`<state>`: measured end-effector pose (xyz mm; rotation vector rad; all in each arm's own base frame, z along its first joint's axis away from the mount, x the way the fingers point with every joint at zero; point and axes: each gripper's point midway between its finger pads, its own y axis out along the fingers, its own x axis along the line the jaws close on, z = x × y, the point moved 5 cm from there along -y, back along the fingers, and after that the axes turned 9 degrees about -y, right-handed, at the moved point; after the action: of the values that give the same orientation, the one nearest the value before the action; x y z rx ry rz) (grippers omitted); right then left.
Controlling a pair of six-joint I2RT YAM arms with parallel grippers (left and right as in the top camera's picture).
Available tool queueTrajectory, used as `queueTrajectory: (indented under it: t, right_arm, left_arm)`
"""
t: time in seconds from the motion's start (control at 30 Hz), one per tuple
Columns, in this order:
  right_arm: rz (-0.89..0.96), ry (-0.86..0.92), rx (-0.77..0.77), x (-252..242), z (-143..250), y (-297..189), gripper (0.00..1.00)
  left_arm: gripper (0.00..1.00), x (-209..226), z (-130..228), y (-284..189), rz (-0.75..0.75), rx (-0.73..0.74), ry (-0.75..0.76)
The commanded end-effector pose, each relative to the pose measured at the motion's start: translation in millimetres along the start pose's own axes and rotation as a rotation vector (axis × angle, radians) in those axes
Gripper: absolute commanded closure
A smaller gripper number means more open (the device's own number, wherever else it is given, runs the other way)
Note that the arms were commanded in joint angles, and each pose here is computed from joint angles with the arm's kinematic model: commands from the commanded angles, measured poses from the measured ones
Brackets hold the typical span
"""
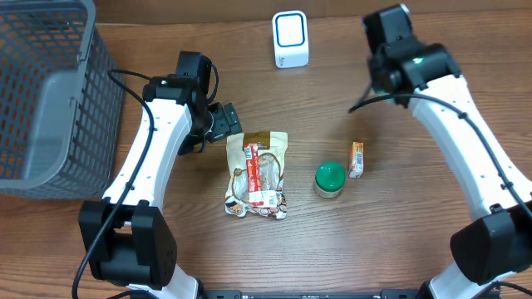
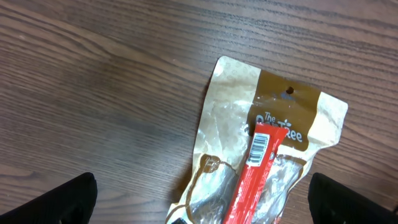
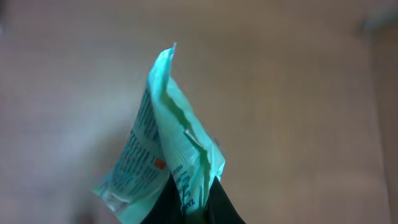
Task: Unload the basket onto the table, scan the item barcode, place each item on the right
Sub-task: 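Carry the wipes pack right and lower it onto the table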
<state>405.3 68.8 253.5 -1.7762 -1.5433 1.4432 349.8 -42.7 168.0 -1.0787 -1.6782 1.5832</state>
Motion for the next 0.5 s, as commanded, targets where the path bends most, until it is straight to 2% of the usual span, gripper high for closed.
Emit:
queueTrajectory:
  t: [0.0,0.1,0.23,0.47]
  right_arm:
    - [-0.085,0.059,0.123,-7,27,4,0.96]
    - [-0.075,0.046,0.294,-20,65,17,0.96]
    - [-0.082,0.062,0.394,-26,92,36,0.96]
    - [-0.084,0.059,0.448,-15,121,69,0.96]
  left_arm:
    - [0.0,-4,-3,-13,0.03,-0.032,-0.003]
    - [0.0,-4,-3,-13,0.03,-0.032,-0.004]
    - [0.0,-4,-3,-13,0.03,-0.032,-0.003]
    - [0.0,-4,-3,-13,0.03,-0.032,-0.003]
